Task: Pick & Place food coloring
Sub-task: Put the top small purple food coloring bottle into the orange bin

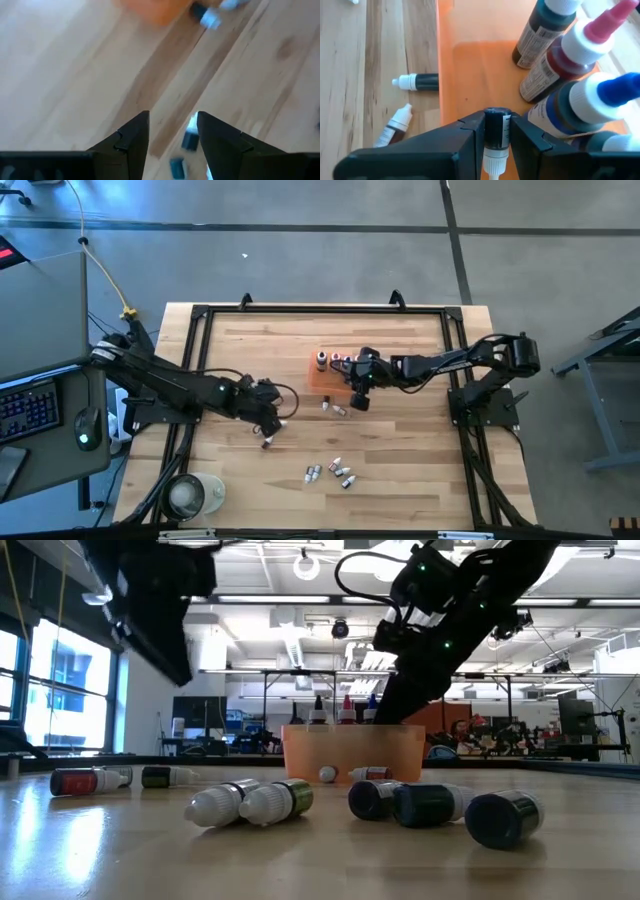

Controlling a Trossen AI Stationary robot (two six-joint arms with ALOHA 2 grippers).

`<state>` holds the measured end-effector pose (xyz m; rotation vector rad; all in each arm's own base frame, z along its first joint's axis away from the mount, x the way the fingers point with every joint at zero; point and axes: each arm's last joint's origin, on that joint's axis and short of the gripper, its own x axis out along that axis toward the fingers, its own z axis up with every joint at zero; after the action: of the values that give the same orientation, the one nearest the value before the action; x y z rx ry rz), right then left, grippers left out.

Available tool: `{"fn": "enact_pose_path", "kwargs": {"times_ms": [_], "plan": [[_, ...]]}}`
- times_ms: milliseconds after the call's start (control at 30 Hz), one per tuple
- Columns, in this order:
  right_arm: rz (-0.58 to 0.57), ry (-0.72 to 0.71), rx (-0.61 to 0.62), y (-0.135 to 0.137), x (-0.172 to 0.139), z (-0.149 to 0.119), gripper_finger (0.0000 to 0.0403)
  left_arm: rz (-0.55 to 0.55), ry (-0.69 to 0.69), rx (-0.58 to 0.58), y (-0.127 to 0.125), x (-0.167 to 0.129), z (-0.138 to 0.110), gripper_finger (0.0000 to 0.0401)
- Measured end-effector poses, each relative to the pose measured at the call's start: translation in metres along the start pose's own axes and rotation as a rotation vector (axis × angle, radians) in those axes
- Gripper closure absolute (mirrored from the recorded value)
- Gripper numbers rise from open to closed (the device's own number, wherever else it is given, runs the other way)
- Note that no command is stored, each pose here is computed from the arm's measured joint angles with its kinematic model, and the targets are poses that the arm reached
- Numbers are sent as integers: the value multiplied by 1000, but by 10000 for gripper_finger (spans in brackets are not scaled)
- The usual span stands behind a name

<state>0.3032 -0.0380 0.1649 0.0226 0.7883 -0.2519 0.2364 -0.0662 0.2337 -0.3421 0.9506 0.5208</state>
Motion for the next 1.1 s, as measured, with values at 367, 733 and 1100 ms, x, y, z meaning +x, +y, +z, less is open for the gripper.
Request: {"fn": "enact_pose_path", "kwargs": {"times_ms": [367, 733, 1100], "plan": [[-11, -77, -4, 0, -1, 8, 331, 18, 171, -35, -13, 31, -12, 238], [-96, -18, 1, -3, 0, 2, 331, 28, 227, -61, -10, 29, -15, 238], [-67, 46, -13, -2, 0, -4, 331, 13, 254, -84, -10, 29, -16, 238]]}}
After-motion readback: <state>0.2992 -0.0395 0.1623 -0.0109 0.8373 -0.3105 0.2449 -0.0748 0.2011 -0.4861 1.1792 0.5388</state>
